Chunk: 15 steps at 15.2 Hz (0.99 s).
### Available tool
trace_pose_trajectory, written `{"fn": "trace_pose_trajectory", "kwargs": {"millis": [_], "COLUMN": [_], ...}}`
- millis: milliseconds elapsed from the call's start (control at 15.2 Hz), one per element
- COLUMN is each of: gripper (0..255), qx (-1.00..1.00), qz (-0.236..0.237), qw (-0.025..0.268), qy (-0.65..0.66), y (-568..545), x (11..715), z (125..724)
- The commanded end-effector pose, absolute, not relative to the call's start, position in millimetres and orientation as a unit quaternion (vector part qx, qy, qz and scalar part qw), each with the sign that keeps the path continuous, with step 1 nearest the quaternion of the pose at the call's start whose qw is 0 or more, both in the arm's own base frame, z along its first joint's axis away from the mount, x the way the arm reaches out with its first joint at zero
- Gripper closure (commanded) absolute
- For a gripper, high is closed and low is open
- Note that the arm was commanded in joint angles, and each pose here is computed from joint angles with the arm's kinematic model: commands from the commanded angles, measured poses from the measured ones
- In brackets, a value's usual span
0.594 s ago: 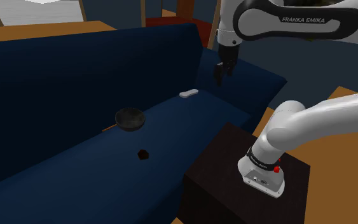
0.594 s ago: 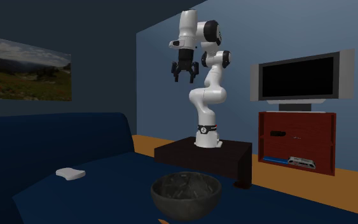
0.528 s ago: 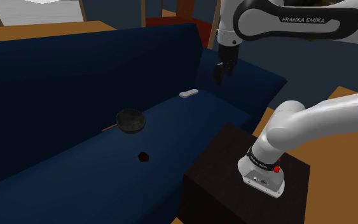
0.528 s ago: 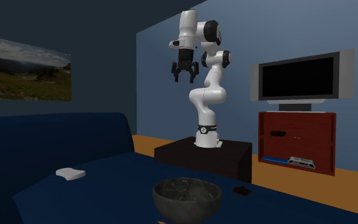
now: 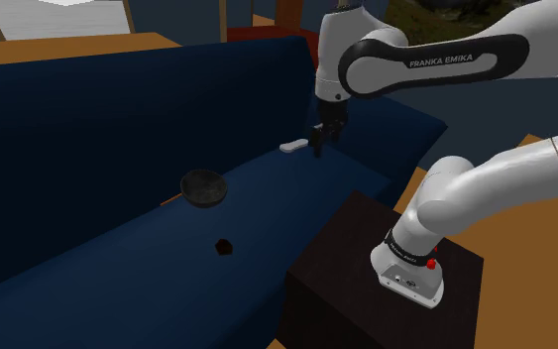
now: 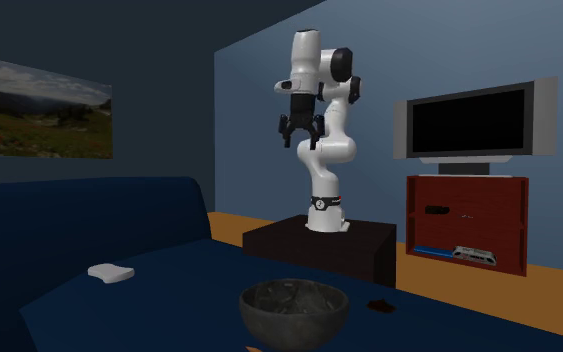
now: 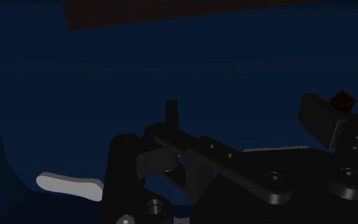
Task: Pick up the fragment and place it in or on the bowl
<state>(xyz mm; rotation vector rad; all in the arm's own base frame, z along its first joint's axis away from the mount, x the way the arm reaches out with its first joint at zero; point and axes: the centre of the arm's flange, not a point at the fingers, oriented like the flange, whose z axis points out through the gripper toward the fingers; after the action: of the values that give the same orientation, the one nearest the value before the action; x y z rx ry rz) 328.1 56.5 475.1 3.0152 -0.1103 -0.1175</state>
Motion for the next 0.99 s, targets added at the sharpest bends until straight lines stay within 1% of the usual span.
{"fn": "trace_pose_trajectory", "kwargs": {"millis": [0,924], "gripper": [0,0], "qx": [0.997,0.997], "qz": [-0.035,-0.012], "qw": [0.055,0.019], "qy": [-0.041,-0.069], "y": [72.3,176.8], "x": [334.5,389.5], "z": [453.4,324.4]}}
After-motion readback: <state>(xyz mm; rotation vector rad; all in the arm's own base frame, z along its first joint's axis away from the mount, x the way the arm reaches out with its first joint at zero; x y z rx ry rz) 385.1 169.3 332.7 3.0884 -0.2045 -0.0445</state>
